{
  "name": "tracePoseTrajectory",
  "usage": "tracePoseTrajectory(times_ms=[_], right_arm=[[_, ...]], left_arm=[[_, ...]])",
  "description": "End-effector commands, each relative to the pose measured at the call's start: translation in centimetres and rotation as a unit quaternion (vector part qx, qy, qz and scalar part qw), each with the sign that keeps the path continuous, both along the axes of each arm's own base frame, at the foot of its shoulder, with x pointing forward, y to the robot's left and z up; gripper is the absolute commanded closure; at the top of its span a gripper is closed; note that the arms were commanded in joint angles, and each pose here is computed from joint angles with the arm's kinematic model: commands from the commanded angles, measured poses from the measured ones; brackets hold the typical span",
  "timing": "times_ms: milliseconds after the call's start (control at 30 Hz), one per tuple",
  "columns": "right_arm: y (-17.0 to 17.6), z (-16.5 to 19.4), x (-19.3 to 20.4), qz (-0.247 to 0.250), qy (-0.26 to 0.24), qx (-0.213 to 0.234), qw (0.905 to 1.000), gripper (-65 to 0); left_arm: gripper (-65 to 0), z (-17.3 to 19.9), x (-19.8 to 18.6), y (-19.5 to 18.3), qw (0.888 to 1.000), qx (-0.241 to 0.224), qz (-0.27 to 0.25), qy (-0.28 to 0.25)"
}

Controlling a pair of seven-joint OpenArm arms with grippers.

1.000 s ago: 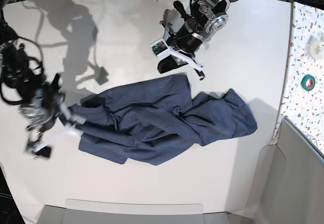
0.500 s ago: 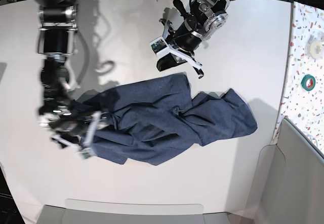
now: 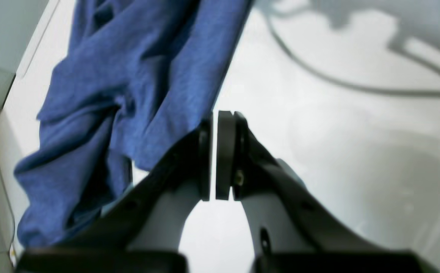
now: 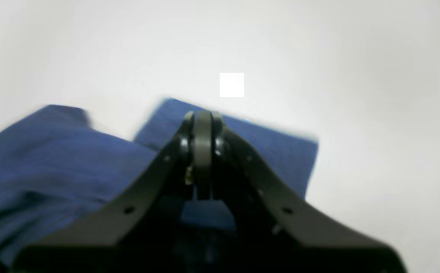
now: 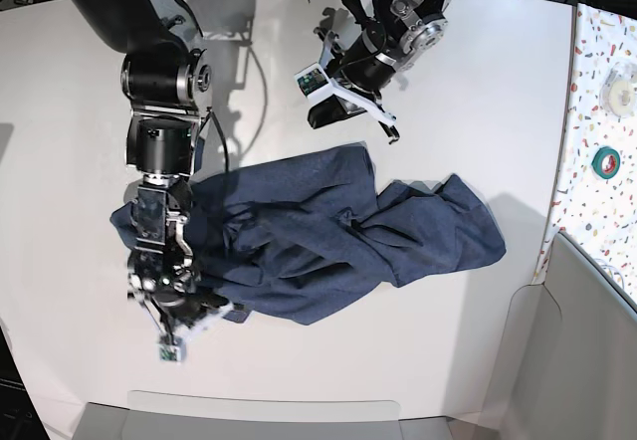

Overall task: Layout the t-shirt on the table in an organized manner, then fold the t-shirt properly
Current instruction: 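Regrasp the t-shirt edge with the right gripper and pull it outward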

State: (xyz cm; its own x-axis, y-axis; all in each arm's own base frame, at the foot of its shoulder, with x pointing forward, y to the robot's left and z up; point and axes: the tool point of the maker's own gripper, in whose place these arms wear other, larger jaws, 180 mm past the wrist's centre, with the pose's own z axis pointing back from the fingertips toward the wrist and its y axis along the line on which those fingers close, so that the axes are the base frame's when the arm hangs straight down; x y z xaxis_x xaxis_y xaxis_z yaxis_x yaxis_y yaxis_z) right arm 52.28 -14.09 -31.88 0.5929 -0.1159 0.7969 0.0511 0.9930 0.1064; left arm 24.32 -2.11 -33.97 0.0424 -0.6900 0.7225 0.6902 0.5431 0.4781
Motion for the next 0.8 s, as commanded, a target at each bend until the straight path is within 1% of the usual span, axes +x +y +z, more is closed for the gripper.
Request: tracePoseTrajectory(times_ms=[0, 67, 100, 267, 433, 600, 633, 700, 767], right_arm=[[0.1, 1.7, 1.1, -0.011, -0.029, 0.018, 0.9993, 0.0], [-1.7, 0.2, 0.3, -0.042, -0.017, 0.031, 0.9985, 0.0], [-2.0, -0.2, 0.1, -0.046, -0.013, 0.037, 0.9982, 0.0], [-1.7, -3.5, -1.5, -0.045, 0.034, 0.049, 0.9972, 0.0], [-2.8, -6.1, -2.6, -0.05, 0.07, 0.044, 0.9953, 0.0], [-5.9, -6.2, -2.3, -0.064, 0.07, 0.021, 0.9953, 0.0], [-7.1, -6.4, -2.3, -0.07, 0.074, 0.014, 0.9947, 0.0], [-8.6, -5.4, -1.3, -0.078, 0.062, 0.005, 0.995, 0.0], [-10.3, -4.1, -0.2, -0.079, 0.048, -0.015, 0.9956, 0.0]], left_arm=[[-0.1, 1.2, 0.6, -0.1, 1.0, -0.014, 0.003, -0.019], [-0.1, 1.2, 0.8, 0.3, 1.0, -0.012, 0.01, -0.02], [-0.1, 1.2, 0.8, 0.4, 1.0, -0.011, 0.011, -0.02], [-0.1, 1.2, 0.9, 0.5, 1.0, -0.011, 0.012, -0.021], [-0.1, 0.7, 0.3, 0.5, 1.0, -0.01, 0.013, -0.012], [0.0, 0.0, -0.9, 0.5, 1.0, -0.01, 0.013, 0.004], [0.0, -0.2, -1.2, 0.7, 1.0, -0.007, 0.013, 0.008], [0.0, -0.5, -2.0, 1.3, 1.0, 0.001, 0.008, 0.013], [0.0, -0.5, -2.9, 1.5, 1.0, 0.002, 0.005, 0.018]])
